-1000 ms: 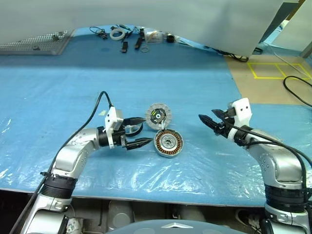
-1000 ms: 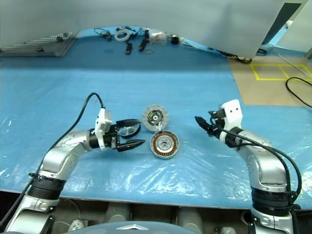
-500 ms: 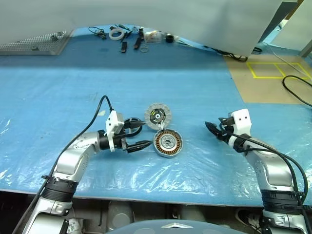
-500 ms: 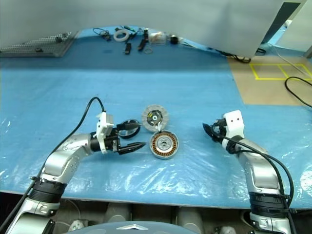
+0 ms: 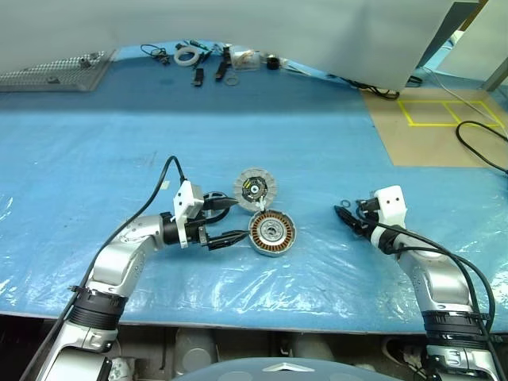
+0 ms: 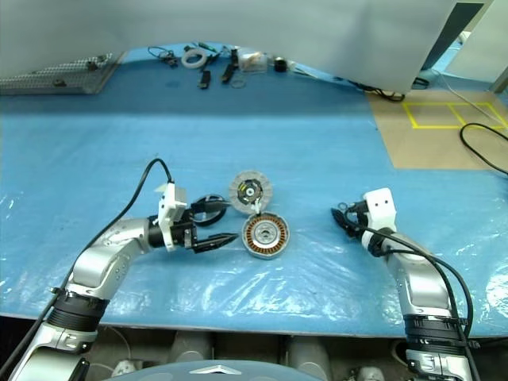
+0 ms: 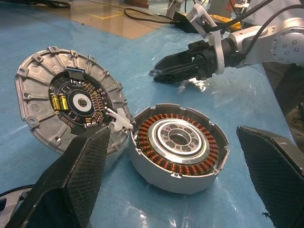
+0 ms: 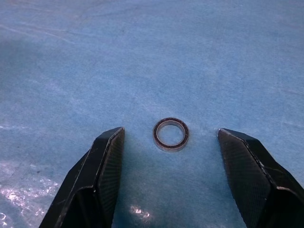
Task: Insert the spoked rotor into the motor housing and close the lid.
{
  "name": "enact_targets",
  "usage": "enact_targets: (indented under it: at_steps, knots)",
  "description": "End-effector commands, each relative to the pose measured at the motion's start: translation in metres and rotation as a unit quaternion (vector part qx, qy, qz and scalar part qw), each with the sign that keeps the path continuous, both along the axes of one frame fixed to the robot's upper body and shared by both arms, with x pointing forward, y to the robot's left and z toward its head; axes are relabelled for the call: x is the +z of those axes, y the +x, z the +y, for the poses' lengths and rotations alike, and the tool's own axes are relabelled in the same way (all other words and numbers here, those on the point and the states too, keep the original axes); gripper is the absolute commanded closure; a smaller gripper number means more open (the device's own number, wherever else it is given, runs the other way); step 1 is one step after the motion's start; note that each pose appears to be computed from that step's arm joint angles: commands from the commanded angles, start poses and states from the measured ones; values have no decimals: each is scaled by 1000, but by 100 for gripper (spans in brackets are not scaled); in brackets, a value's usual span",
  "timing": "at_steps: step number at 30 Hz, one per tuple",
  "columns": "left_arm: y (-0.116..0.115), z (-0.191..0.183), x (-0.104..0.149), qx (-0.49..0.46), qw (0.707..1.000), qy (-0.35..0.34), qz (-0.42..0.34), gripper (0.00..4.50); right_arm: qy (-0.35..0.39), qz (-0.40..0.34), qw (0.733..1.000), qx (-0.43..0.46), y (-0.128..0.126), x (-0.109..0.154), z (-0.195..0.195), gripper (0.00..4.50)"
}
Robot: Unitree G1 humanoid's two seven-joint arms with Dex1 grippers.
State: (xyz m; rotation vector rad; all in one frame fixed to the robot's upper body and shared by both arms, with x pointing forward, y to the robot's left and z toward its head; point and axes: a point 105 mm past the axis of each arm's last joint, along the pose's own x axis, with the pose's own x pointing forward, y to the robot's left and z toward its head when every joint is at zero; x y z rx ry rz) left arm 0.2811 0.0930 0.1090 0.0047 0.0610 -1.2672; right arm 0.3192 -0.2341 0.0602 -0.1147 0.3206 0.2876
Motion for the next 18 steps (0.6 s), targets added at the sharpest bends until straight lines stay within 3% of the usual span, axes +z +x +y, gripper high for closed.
enact_targets:
  at_steps: [1,7,10,16,18]
  knots:
    - [-3,-5,9,-10,1000,-1,-19,0,0,5,1000,-2,0,-5,2,121]
    - [-2,-6,9,-11,1000,0,-20,0,-8,8,1000,4,0,-10,5,121]
    - [-2,-5,9,-10,1000,2,-20,0,-8,12,1000,0,-2,-13,4,182]
    - [-2,-5,7,-8,1000,4,-17,0,-8,18,1000,3,-3,-15,6,376]
    - [-2,-5,6,-8,1000,4,-17,0,-9,19,1000,4,-3,-15,6,385]
